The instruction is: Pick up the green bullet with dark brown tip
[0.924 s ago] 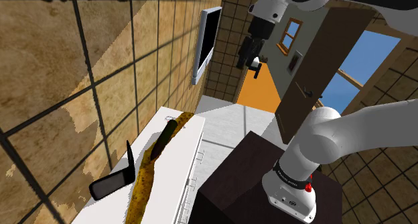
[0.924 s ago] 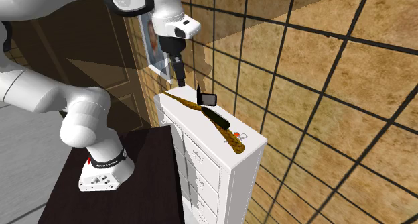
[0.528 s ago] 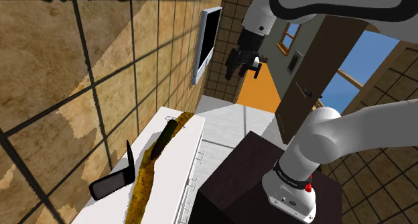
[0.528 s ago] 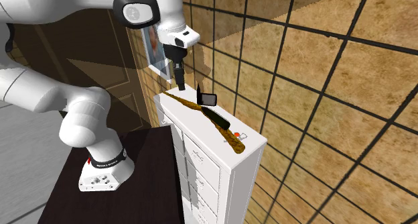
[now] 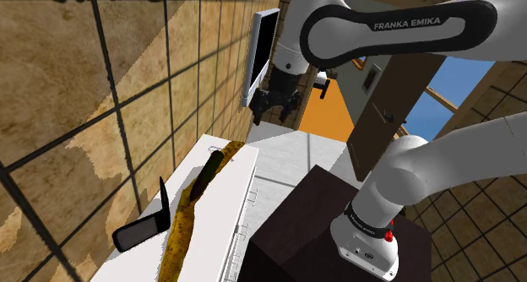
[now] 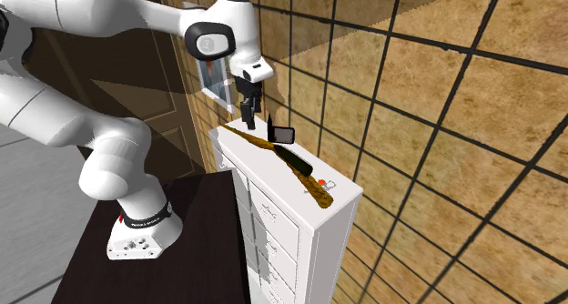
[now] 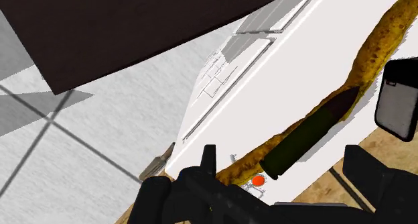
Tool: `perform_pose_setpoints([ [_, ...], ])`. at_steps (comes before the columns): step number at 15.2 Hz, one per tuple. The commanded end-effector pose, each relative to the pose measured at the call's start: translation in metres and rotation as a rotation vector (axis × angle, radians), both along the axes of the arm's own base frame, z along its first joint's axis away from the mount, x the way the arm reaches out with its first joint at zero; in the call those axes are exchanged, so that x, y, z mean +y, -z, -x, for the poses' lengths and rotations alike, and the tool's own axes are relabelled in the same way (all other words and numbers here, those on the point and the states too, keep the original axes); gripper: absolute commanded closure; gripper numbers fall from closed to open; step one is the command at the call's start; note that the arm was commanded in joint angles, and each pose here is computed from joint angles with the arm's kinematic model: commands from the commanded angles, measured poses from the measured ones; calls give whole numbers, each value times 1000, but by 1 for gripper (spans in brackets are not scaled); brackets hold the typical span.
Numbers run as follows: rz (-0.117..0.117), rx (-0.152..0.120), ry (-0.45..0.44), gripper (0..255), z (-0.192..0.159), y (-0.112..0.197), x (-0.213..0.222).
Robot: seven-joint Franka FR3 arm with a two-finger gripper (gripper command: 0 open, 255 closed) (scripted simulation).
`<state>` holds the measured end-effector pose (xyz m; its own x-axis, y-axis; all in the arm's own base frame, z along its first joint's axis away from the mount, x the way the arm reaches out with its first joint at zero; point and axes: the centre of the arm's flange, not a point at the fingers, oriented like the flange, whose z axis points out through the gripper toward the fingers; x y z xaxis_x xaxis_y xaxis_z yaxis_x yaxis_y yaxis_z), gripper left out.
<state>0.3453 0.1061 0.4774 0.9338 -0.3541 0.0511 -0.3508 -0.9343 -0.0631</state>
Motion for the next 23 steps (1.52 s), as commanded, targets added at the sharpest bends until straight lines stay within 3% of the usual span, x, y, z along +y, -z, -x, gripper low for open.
perform_pose_setpoints([
  [1, 7, 4, 75, 0, -10, 21, 19],
  [11, 52, 33, 421, 0, -74, 121, 91],
  [20, 92, 59, 732, 0, -147, 215, 129],
  [23, 93, 59, 740, 0, -149, 228, 130],
])
